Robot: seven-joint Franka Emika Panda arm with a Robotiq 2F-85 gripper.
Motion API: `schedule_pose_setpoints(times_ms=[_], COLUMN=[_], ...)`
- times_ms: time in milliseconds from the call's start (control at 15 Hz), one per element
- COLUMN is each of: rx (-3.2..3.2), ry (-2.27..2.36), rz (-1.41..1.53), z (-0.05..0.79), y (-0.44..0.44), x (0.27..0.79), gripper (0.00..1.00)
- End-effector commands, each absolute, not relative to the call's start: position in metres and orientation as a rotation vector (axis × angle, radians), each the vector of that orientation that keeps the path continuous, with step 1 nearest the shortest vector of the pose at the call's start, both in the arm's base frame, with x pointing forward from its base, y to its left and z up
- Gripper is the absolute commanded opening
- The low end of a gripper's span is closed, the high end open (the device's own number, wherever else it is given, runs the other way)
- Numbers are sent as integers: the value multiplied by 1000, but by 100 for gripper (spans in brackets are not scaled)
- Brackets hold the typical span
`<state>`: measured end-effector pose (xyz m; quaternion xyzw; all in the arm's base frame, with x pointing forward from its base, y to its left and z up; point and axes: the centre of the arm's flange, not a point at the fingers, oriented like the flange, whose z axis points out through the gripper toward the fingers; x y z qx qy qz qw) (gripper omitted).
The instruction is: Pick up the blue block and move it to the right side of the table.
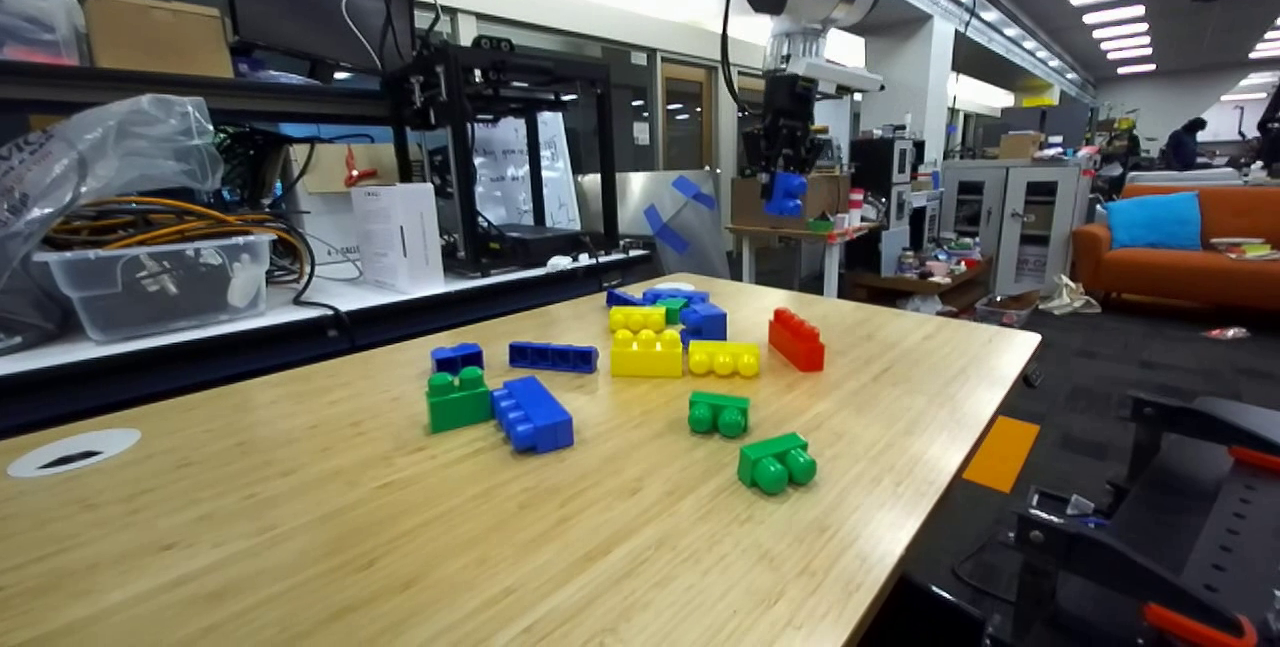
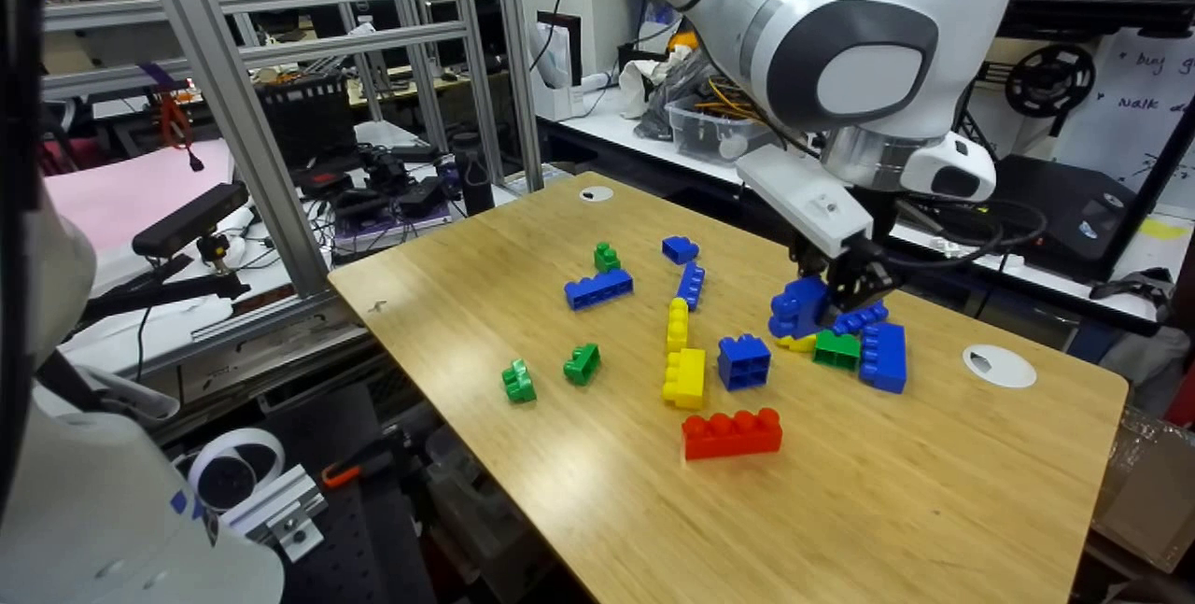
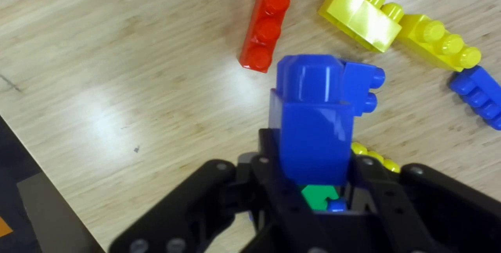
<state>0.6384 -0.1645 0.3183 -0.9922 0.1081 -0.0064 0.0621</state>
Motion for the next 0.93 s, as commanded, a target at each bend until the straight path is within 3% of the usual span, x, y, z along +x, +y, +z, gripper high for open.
schedule_pose_setpoints(times_ms=[0, 800, 867], rx=[-3014, -3021, -3015], ry=[250, 184, 193], rz=[64, 172, 138], z=[310, 283, 282], y=[-153, -138, -138], x=[675, 707, 701], gripper=[11, 11, 36])
